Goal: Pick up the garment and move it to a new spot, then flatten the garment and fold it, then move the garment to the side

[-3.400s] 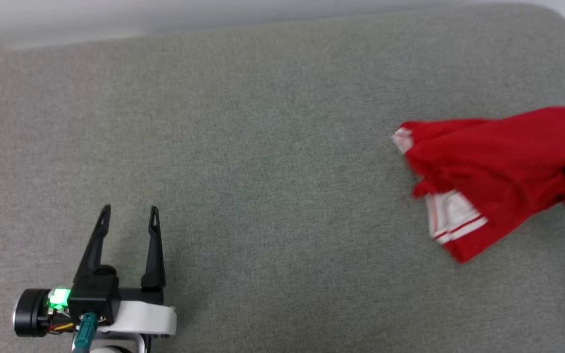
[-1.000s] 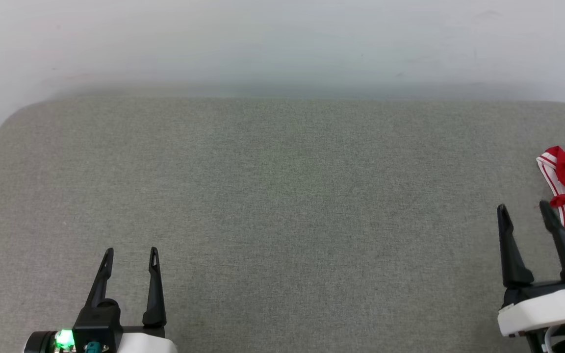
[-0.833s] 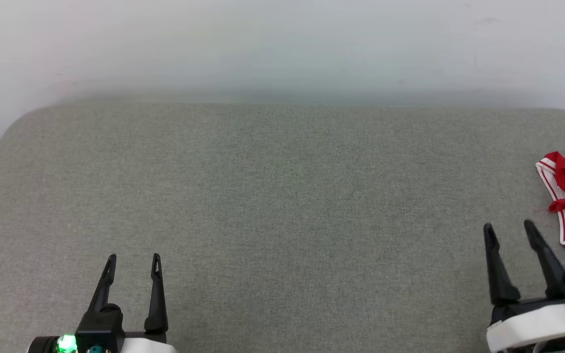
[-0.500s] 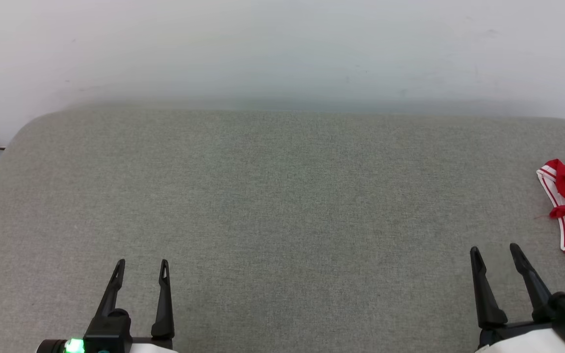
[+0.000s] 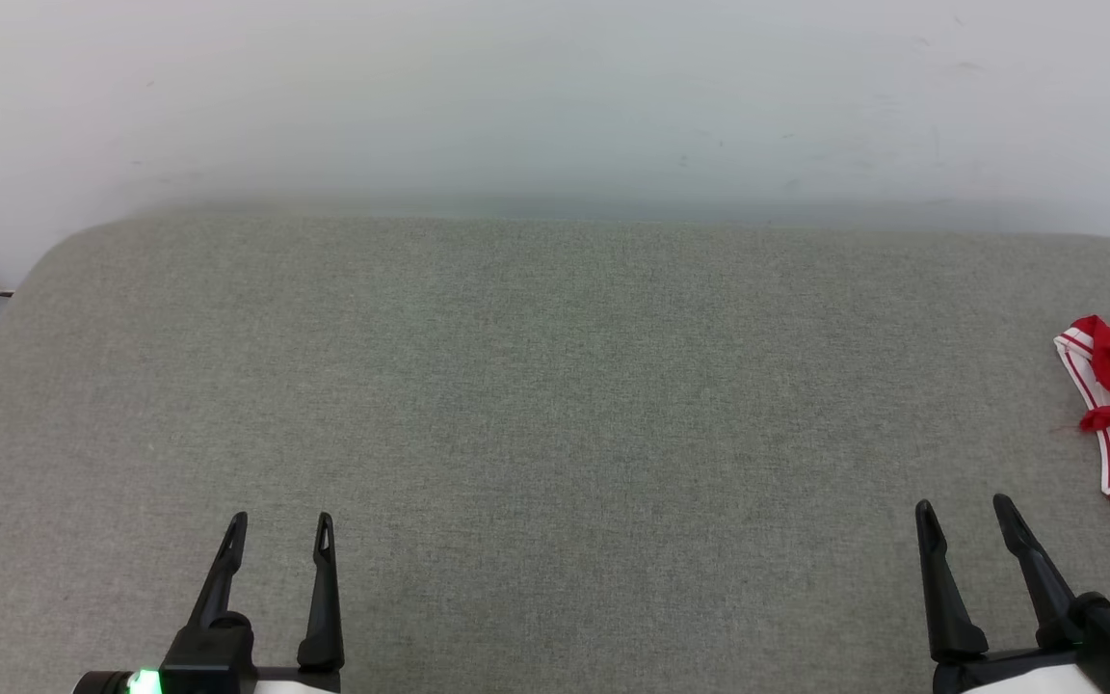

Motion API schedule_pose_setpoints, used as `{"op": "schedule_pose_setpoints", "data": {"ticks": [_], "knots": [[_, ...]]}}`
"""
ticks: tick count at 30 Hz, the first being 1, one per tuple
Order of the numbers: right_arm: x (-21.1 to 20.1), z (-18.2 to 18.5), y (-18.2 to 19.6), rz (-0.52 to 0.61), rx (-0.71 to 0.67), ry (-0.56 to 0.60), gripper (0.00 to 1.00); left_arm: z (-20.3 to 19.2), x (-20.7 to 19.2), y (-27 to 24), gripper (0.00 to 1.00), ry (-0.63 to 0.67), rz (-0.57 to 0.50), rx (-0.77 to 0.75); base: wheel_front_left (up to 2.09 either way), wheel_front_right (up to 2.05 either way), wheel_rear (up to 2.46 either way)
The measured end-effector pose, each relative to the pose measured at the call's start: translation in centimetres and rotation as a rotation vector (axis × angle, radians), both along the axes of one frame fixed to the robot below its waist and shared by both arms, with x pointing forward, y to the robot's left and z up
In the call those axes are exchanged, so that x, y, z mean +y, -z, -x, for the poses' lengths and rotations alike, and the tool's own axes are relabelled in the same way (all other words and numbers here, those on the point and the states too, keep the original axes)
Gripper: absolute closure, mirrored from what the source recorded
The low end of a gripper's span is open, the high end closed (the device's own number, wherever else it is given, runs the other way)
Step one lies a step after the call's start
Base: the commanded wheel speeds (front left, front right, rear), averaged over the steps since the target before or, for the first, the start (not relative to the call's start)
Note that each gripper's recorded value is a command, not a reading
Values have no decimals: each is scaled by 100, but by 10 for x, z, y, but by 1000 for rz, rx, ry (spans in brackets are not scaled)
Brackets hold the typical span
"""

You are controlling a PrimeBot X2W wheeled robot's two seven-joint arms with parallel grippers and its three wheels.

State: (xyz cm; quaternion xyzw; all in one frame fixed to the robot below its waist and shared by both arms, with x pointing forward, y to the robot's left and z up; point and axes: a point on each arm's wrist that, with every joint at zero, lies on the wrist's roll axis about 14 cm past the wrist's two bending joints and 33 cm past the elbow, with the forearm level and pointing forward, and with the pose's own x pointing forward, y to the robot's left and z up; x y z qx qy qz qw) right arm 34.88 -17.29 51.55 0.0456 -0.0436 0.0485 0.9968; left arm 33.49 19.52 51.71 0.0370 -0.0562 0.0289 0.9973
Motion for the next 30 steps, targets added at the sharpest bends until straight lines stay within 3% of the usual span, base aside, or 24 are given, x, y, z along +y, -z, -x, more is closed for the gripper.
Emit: {"op": "schedule_pose_setpoints", "data": {"ticks": [4,5,11,18,19,30], "knots": [[0,0,1,-1,3,0,0,0,-1,1,0,2,4,2,0,0,0],[0,0,1,-1,4,1,100,0,-1,1,100,2,4,2,0,0,0],[0,2,19,-11,59,2,100,5,-3,23,100,-1,23,74,0,0,0],[-3,2,25,-148,95,21,100,4,1,31,100,-17,177,109,0,0,0],[-5,2,27,-206,108,30,100,2,2,32,100,-20,241,116,0,0,0],[-10,-6,26,-400,123,48,100,-6,6,38,100,-27,456,142,0,0,0]]}}
